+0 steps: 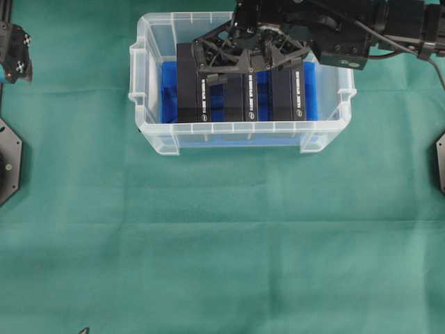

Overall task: Take out the box from the case.
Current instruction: 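Lower the right gripper around the middle box and close on it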

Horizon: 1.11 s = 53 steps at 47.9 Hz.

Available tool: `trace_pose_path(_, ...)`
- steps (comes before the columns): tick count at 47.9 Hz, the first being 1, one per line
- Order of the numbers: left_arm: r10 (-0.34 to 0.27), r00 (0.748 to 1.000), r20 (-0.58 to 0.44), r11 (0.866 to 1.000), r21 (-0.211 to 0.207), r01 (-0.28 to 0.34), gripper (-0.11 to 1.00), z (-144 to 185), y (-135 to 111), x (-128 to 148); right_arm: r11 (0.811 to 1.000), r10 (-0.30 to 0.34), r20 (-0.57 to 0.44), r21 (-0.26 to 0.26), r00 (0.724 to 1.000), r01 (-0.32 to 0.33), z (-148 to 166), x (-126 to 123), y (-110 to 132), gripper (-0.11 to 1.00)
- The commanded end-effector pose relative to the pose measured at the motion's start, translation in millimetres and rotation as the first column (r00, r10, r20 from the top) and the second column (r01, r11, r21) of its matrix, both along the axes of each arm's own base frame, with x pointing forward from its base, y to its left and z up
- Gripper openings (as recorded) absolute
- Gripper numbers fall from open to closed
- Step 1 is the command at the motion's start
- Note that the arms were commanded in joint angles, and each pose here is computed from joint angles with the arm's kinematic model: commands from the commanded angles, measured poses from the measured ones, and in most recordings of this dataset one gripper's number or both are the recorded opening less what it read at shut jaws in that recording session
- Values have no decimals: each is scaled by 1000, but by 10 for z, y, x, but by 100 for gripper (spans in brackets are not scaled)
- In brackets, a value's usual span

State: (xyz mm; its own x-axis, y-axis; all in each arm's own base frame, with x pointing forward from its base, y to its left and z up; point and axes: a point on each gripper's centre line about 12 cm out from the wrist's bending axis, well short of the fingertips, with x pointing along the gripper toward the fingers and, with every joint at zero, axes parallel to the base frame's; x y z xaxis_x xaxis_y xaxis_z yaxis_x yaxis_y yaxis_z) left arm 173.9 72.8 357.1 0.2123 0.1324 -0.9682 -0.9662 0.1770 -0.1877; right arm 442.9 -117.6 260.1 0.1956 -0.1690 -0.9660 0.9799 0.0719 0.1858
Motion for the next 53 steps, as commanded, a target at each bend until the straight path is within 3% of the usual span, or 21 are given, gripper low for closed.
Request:
trace_pose_path(1,0,1000,14,1000,7,0,92,34,1,6,1000,5,36,-12,999,-4,85,10,-5,93)
trace_pose_path(53,-2,1000,11,1000,5,2,92,15,-4,9,1000,-4,-3,12,1000,4,-502,86,-106,93)
